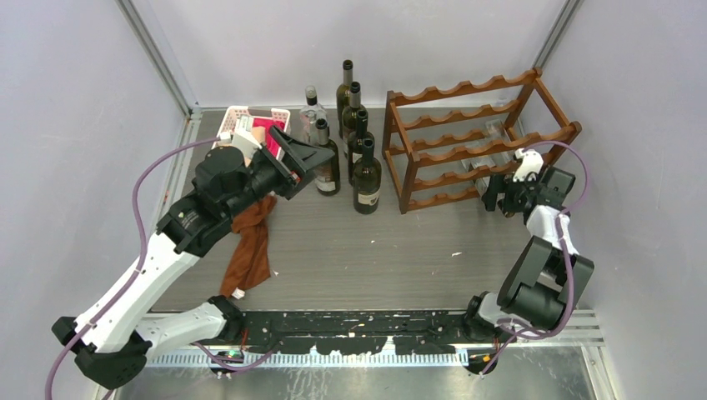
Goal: Put the wine bottle on the wine rack
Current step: Place the wine bottle in the wine rack.
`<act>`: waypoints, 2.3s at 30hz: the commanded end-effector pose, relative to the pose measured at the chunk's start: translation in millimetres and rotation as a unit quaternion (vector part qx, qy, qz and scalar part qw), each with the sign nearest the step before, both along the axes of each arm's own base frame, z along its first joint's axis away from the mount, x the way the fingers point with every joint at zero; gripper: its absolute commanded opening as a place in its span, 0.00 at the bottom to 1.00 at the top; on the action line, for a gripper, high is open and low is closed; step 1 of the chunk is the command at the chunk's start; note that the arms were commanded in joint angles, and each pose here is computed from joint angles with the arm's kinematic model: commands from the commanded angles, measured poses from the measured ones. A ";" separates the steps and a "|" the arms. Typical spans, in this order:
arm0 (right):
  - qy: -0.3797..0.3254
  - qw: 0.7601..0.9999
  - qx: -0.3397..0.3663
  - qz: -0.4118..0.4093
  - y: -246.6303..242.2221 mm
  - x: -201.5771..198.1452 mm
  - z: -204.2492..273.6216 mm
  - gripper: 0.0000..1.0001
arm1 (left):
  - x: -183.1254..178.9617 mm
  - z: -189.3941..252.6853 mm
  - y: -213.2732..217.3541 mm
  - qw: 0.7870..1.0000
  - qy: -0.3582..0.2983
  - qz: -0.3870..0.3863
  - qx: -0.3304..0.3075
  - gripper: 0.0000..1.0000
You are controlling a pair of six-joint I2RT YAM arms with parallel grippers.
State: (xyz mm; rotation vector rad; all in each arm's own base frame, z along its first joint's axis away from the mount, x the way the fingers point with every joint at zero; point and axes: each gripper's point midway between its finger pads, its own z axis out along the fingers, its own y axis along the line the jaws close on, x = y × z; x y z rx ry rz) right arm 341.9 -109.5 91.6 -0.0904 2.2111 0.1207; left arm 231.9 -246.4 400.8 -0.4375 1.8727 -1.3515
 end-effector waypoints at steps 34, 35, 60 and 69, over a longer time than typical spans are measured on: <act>-0.006 0.993 0.013 0.113 11.3 -67.4 37.5 1.00 | -13.4 -26.8 58.7 0.939 -0.231 0.005 0.256 1.00; -0.007 0.994 0.012 0.110 9.4 -65.8 38.6 1.00 | -18.5 -36.6 61.2 0.927 -0.249 -0.012 0.279 1.00; -0.023 0.999 0.022 0.038 -11.5 -47.5 34.2 0.89 | -22.8 85.5 36.6 0.988 -0.154 0.016 0.024 1.00; -0.016 0.999 0.013 0.041 -13.7 -48.9 34.0 0.89 | -19.0 96.2 34.8 0.984 -0.174 0.017 0.033 1.00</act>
